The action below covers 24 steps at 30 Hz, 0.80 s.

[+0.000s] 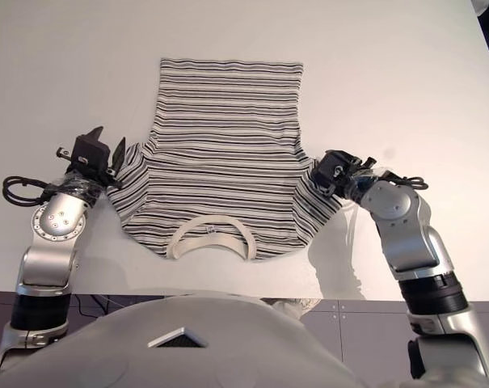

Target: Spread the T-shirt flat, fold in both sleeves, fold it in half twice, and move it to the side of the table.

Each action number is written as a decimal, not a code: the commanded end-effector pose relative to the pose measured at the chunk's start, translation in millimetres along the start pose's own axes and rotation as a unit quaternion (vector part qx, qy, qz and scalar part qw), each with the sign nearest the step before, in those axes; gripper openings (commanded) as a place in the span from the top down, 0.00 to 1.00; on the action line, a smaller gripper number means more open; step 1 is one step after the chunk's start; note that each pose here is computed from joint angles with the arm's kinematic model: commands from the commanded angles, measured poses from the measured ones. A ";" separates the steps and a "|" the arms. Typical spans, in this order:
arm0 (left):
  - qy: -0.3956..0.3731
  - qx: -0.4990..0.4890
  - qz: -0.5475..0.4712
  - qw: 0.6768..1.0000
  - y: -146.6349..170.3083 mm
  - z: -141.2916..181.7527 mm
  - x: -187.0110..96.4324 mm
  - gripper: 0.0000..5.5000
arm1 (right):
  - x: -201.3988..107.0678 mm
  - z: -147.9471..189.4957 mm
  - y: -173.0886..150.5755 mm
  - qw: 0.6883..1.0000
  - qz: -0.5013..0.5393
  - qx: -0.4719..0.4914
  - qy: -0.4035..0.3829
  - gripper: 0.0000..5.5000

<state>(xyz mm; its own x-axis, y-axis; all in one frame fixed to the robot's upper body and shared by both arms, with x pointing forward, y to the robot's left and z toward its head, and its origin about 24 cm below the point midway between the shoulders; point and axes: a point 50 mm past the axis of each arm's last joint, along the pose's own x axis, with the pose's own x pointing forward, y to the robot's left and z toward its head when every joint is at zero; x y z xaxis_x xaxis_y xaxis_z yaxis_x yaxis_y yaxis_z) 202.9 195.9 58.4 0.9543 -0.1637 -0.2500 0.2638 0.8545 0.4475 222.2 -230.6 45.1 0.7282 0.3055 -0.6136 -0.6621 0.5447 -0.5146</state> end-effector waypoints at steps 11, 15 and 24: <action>0.078 0.393 -0.293 0.868 42.0 -63.4 -97.8 0.56 | -15.1 56.7 3.1 0.970 -0.142 0.066 -0.187 0.59; 0.054 0.446 -0.316 0.835 33.9 -74.5 -86.7 0.47 | -15.1 57.9 -5.6 0.967 -0.156 0.060 -0.191 0.59; 0.029 0.489 -0.290 0.822 26.8 -78.6 -57.7 0.45 | -6.7 64.1 -0.7 0.967 -0.145 0.061 -0.202 0.59</action>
<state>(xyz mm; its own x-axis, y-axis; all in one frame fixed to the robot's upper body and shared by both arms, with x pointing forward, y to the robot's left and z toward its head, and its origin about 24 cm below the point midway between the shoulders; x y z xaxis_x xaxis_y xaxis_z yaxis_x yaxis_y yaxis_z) 156.5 264.1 39.1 0.6963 -0.3967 -0.5982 0.5997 -0.1364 0.7885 225.2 -185.7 86.9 0.9088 0.3821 -0.1676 -0.4095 0.7400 -0.5337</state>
